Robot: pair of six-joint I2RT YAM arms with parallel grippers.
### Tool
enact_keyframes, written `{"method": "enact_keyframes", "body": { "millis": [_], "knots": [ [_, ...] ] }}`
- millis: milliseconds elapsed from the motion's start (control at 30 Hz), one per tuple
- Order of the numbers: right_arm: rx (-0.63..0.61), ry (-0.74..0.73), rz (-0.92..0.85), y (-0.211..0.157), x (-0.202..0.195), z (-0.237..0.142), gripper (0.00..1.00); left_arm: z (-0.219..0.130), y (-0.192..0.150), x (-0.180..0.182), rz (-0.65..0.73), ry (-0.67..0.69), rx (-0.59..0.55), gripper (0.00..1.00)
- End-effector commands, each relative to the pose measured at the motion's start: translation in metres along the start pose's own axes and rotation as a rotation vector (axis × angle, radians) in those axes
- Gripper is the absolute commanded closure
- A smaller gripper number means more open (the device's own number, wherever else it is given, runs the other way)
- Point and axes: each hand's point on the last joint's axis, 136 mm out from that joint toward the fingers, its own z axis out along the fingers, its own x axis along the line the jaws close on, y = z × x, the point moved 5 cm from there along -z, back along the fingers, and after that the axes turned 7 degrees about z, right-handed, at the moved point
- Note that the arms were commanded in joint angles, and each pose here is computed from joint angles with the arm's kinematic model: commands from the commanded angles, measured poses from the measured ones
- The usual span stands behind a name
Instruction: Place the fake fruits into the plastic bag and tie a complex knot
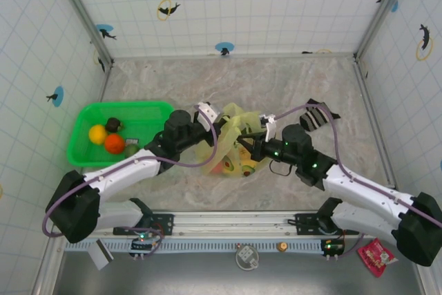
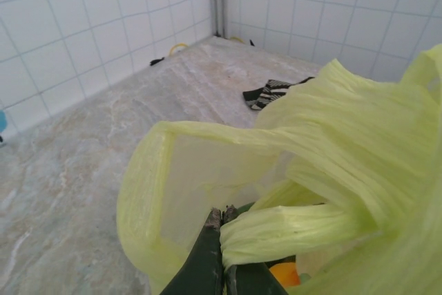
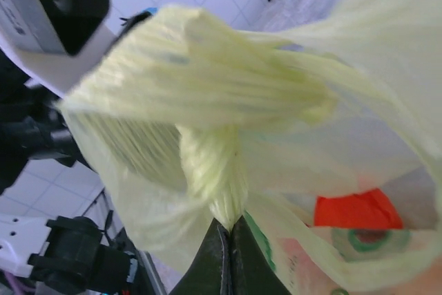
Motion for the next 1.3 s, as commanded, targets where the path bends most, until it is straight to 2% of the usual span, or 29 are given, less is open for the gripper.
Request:
{"method": "enact_keyframes", "body": {
  "millis": [0, 233, 333, 600, 833, 967, 1100, 1267],
  "knots": [
    [0.019, -0.142, 0.004, -0.012, -0.026, -0.008, 1.00, -0.006, 0.000, 0.011, 0.010, 0.105, 0.007, 1.00],
    [-0.038, -0.415, 0.065, -0.018, -0.064, -0.025, 1.00, -0.010, -0.010, 0.035, 0.004, 0.308, 0.066, 1.00],
    [-0.094, -0.537, 0.119, -0.018, -0.081, -0.034, 1.00, -0.011, -0.021, 0.048, -0.003, 0.423, 0.121, 1.00],
    [-0.257, -0.813, 0.280, -0.032, -0.124, -0.068, 1.00, -0.006, -0.064, 0.069, -0.020, 0.621, 0.275, 1.00],
    [-0.408, -0.975, 0.485, -0.070, -0.169, -0.112, 1.00, 0.007, -0.101, 0.086, -0.142, 0.667, 0.390, 1.00],
    [-0.422, -1.064, 0.544, -0.085, -0.184, -0.127, 1.00, 0.007, -0.109, 0.093, -0.176, 0.669, 0.407, 1.00],
    [-0.438, -1.136, 0.544, -0.084, -0.186, -0.134, 1.00, 0.011, -0.115, 0.093, -0.180, 0.657, 0.433, 1.00],
    [-0.438, -1.042, 0.470, -0.064, -0.175, -0.120, 1.00, 0.013, -0.104, 0.091, -0.175, 0.608, 0.394, 1.00]
  ]
}}
